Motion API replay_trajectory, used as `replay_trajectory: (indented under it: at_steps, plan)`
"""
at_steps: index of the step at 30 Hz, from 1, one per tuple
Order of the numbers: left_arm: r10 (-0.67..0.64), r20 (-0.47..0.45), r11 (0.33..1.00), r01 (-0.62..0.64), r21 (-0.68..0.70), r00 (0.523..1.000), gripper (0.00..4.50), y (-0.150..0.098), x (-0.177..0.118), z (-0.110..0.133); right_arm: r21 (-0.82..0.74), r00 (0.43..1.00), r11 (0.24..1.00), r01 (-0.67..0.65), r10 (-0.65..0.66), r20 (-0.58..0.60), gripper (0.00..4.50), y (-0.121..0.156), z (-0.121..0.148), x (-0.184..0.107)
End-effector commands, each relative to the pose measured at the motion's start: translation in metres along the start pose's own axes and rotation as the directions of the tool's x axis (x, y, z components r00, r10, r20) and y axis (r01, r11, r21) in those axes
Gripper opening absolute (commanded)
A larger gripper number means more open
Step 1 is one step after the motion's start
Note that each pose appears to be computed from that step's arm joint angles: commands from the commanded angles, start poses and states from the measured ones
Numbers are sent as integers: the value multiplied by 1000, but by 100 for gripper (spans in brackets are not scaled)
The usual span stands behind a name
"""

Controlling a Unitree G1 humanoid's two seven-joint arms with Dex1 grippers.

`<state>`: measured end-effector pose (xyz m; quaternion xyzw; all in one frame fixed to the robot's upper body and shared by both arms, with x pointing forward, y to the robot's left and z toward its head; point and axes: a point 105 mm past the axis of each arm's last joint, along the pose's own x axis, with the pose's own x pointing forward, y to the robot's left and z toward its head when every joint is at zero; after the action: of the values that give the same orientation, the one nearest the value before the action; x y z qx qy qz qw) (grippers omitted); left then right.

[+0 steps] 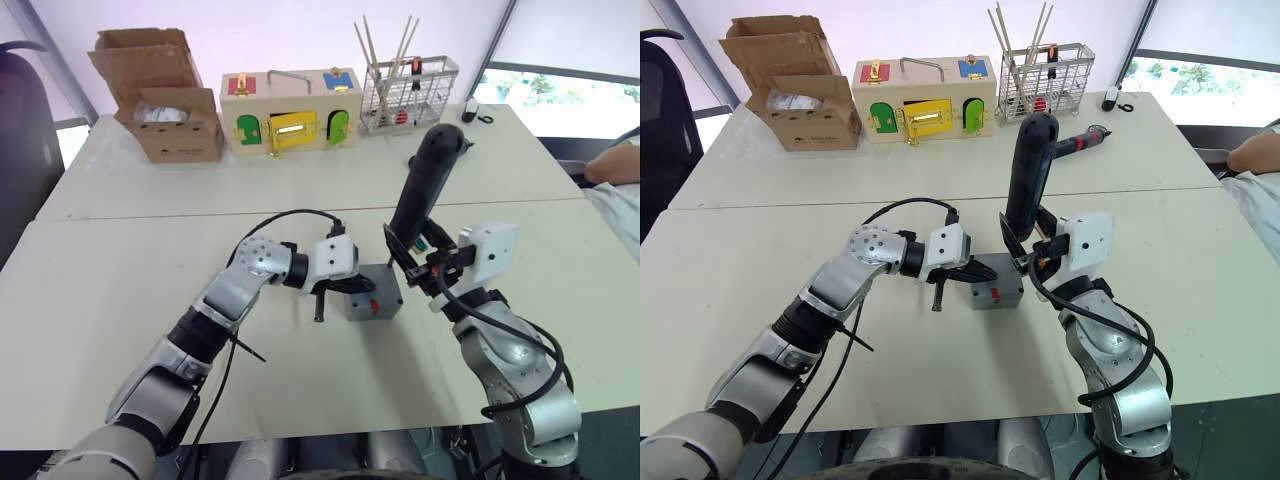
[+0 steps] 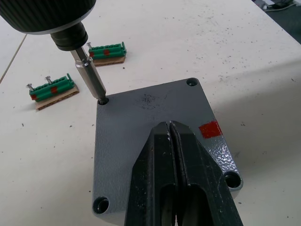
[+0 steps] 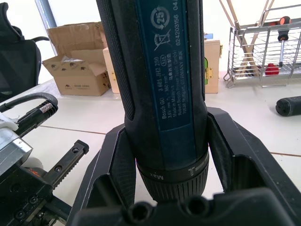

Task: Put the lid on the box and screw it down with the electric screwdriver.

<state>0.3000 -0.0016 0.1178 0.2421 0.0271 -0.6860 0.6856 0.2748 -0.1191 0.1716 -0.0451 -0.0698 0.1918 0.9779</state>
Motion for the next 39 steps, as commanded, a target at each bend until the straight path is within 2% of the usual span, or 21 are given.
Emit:
replay_trajectory:
  at_steps: [1, 17, 30, 36, 39]
  plan:
    - [-14, -53, 1000, 13, -18, 999, 0, -5, 2, -14, 101, 979, 995, -24, 44, -199, 182, 9, -49, -4]
    - [-8, -59, 1000, 6, -26, 998, 0, -5, 1, -15, 89, 961, 996, -6, 30, -274, 182, 1, -66, -4]
    - [-4, -62, 1000, 3, -25, 998, 0, -4, 0, -16, 103, 957, 995, 8, 22, -288, 182, 1, -72, -1]
    - [-5, -63, 1000, 4, -24, 998, 0, -4, 0, -16, 84, 971, 996, -1, 21, -240, 182, 0, -61, 1]
    - [-8, -62, 1000, 6, -24, 998, 0, -5, 1, -16, 67, 989, 997, -25, 35, -146, 182, -1, -36, 1]
